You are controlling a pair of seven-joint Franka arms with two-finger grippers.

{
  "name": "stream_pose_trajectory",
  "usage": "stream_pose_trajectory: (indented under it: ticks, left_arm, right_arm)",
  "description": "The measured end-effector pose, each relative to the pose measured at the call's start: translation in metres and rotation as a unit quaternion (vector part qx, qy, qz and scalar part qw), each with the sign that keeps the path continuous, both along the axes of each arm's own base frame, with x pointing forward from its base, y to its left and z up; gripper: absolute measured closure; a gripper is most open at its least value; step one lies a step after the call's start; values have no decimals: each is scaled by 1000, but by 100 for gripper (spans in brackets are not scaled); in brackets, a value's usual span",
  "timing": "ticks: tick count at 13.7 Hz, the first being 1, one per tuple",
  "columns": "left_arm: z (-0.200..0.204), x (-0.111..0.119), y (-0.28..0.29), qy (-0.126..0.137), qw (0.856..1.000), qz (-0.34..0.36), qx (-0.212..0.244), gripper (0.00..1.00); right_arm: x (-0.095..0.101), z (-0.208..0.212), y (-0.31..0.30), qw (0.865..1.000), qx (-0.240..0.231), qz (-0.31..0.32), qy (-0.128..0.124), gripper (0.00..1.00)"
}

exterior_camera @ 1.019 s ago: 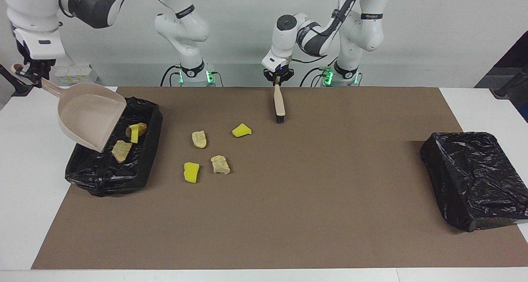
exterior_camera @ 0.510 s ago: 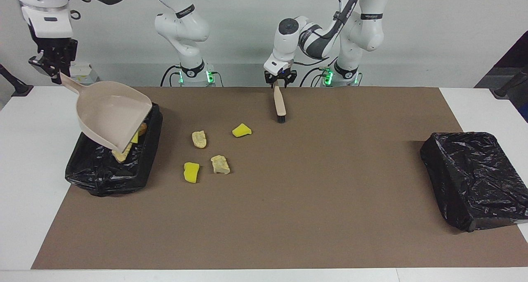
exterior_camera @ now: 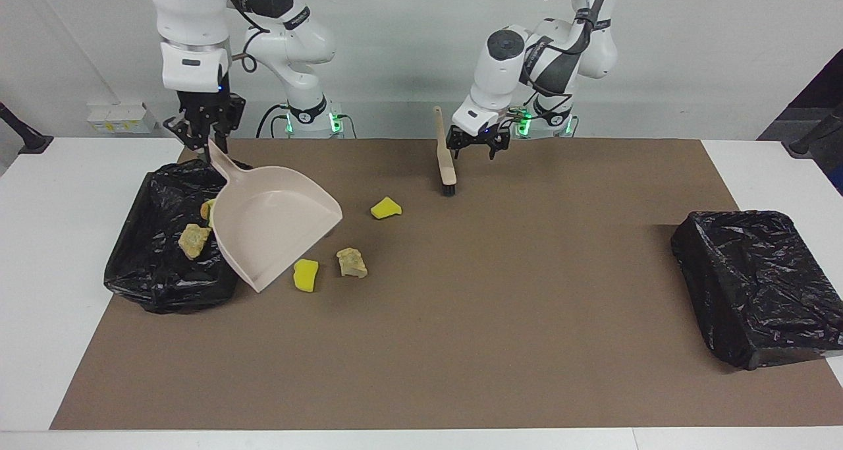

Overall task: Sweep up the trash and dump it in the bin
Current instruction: 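Return the dustpan to the table center with the right gripper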

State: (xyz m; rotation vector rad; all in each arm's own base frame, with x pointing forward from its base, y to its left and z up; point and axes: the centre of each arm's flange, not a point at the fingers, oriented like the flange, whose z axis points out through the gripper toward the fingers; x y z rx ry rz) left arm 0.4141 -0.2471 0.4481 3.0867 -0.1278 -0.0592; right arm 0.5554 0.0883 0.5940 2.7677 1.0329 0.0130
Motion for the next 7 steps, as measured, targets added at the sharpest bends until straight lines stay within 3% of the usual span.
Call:
stream_pose_trajectory:
  ticks: [4, 7]
  left_arm:
    - [52, 65, 102, -50, 998, -37, 0, 0]
    - [95, 96, 160, -80, 995, -55, 2, 0]
  right_arm:
    - [4, -56, 108, 990, 35, -138, -1, 67]
    - [1, -102, 190, 969, 75, -234, -12, 67]
